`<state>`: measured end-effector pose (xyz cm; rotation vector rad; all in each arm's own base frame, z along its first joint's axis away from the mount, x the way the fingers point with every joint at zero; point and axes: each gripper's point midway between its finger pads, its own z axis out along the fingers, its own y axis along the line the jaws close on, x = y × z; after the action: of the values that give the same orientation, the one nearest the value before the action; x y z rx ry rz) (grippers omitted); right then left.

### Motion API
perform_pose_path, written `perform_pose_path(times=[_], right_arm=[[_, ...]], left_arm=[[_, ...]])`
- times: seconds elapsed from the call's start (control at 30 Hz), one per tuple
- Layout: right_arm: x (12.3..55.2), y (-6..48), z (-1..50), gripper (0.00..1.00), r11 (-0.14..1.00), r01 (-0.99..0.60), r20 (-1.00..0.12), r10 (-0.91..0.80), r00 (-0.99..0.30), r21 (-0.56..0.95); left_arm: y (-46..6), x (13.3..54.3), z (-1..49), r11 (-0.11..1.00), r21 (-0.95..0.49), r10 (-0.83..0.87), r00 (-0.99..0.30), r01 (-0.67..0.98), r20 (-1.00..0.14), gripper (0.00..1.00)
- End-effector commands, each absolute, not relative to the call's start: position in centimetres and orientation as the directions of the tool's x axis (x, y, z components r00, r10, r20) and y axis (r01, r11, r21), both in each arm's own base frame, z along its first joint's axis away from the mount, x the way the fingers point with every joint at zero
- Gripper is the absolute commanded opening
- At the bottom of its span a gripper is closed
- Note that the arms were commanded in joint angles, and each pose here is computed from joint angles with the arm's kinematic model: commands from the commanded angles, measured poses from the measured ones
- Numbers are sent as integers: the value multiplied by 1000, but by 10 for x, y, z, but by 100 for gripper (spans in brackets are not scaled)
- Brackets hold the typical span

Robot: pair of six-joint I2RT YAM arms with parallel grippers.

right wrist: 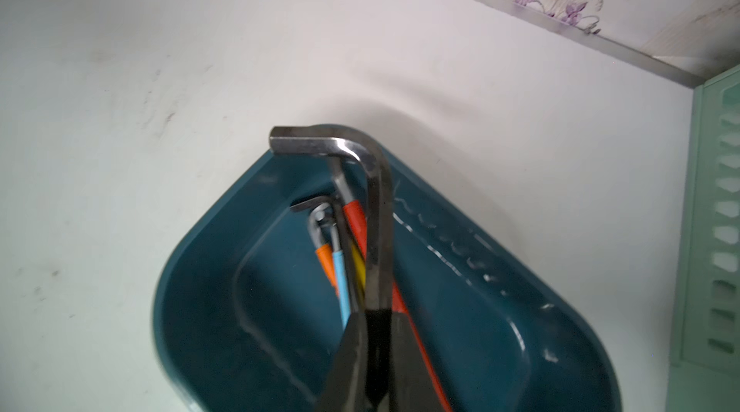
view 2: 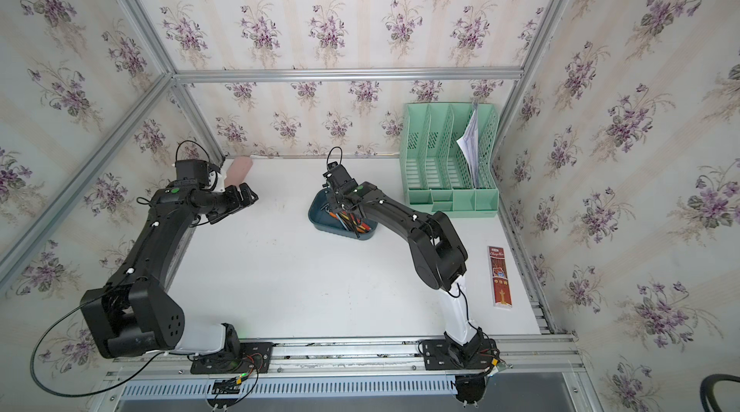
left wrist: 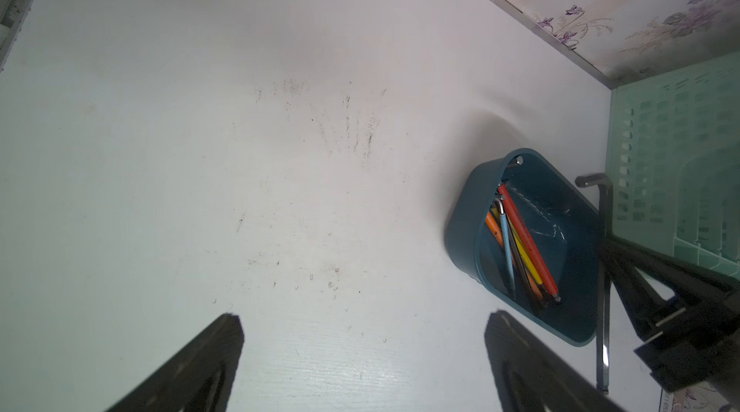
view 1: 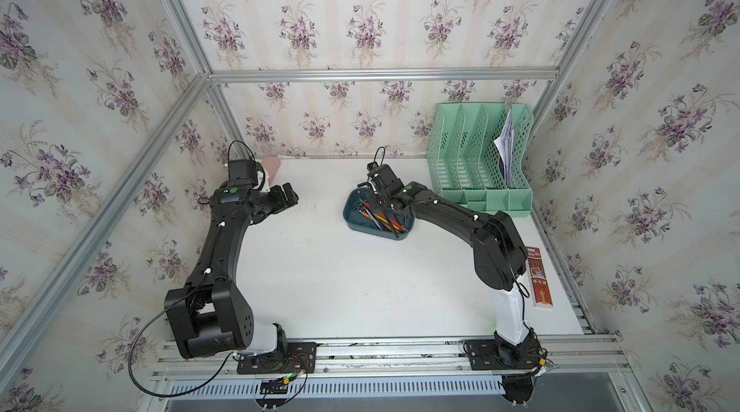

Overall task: Put the hex key on the desktop into the storage box
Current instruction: Place the Allen key in the storage box.

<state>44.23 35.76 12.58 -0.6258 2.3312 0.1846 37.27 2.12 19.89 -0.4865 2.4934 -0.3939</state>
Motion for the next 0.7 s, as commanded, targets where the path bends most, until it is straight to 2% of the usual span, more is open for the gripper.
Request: perform_pose_path(times=[0.0,0.23,0.47,0.6,0.67], right_arm=[[452,369,117,0,787,-613,-653,-502,-567,-73],[468,371,90,0,717,-689,-609,-593,-527,-102],[465,366,77,0,726,-681,-582,-597,-552,-100],[456,362,78,12,728,-681,-573,-592,-567,-79],[453,359,81,30,736,-673,-584,-580,-568,-77]], left_arm=[[21,375,199,894,-376,-412,-775,-242,-479,99],[22,376,195,895,-372,-411,-781,-247,-470,99],[23,378,192,893,-371,-418,-776,-255,-473,99],[29,377,193,896,-351,-426,-745,-271,-513,99],[32,374,204,901,-344,-422,-712,-263,-561,99]])
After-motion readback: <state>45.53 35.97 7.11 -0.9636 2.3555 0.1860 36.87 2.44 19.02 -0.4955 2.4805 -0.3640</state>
